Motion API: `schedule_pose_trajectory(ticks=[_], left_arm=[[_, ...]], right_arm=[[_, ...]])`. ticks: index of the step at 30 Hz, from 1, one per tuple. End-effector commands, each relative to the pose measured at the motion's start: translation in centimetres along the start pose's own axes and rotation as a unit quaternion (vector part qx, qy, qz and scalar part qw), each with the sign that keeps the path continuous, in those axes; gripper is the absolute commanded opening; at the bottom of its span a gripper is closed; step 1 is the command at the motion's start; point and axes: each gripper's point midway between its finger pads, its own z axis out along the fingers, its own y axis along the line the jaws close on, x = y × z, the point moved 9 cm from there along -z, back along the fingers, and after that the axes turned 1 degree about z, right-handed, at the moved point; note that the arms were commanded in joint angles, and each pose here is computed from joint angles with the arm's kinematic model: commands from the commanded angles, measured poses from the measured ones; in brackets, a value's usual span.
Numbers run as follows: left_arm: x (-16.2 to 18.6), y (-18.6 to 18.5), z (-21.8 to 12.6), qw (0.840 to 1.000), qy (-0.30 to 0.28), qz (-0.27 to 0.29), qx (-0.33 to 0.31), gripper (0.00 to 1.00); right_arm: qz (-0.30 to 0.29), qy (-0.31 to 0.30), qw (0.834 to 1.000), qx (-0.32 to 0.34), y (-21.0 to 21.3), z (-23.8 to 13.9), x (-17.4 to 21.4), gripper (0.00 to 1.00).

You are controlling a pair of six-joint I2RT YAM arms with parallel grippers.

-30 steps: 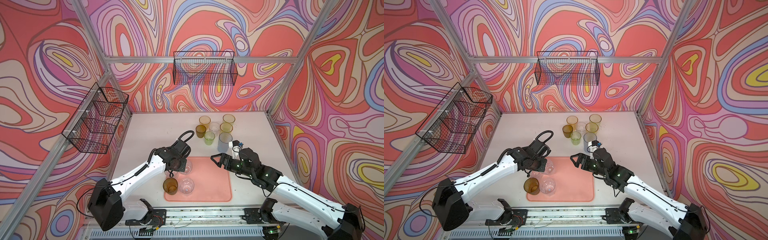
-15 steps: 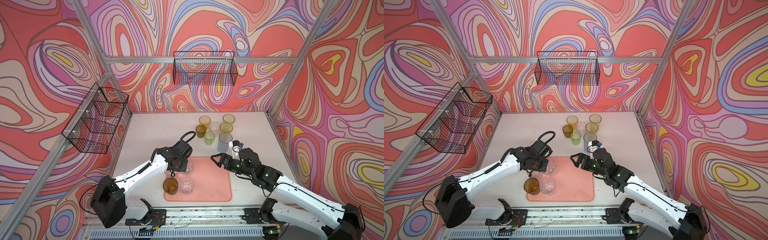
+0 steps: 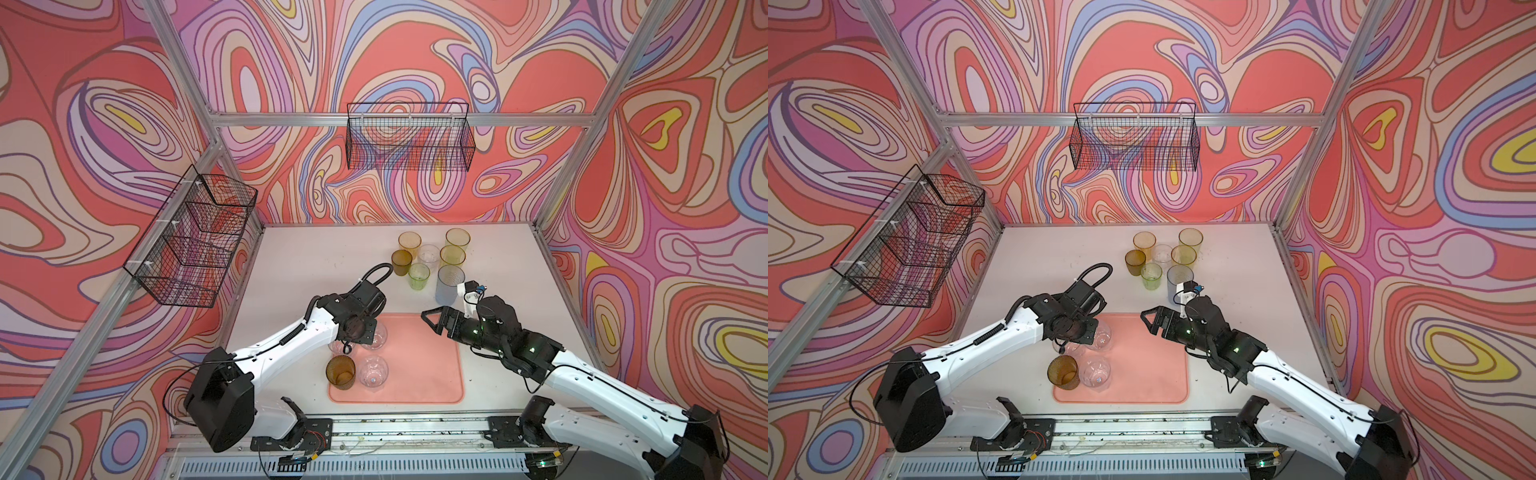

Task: Place the glasses into the tray
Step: 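Lower the clear glass onto the tray beside the other clear glasses, then open the left gripper and release the clear glass on the tray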

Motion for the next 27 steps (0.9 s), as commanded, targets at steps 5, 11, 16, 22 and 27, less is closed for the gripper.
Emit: schedule_pose_trajectory(ticks=[5,11,16,22,27], left_arm=[[-0.21,-0.36,0.03,1.000,0.006,0.009,-0.005,0.00],[-0.68,-0.80,0.13,1.000,0.010,0.015,0.002,0.00],[-0.88,-0.95,0.12,1.000,0.010,0.018,0.001,0.00],[-0.78,-0.88,0.22,1.000,0.012,0.020,-0.004,0.02],[-0.74,-0.85,0.40,1.000,0.016,0.022,-0.008,0.09]], right_arm=[[0.004,0.000,1.000,0.018,-0.89,0.16,0.25,0.98],[0.003,-0.001,1.000,0.023,-0.96,0.09,0.23,0.98],[0.002,-0.002,1.000,0.026,-0.95,0.08,0.19,0.98],[0.001,-0.002,1.000,0.030,-1.00,0.13,0.16,0.98],[-0.001,0.001,0.999,0.035,-1.08,0.41,0.17,0.98]])
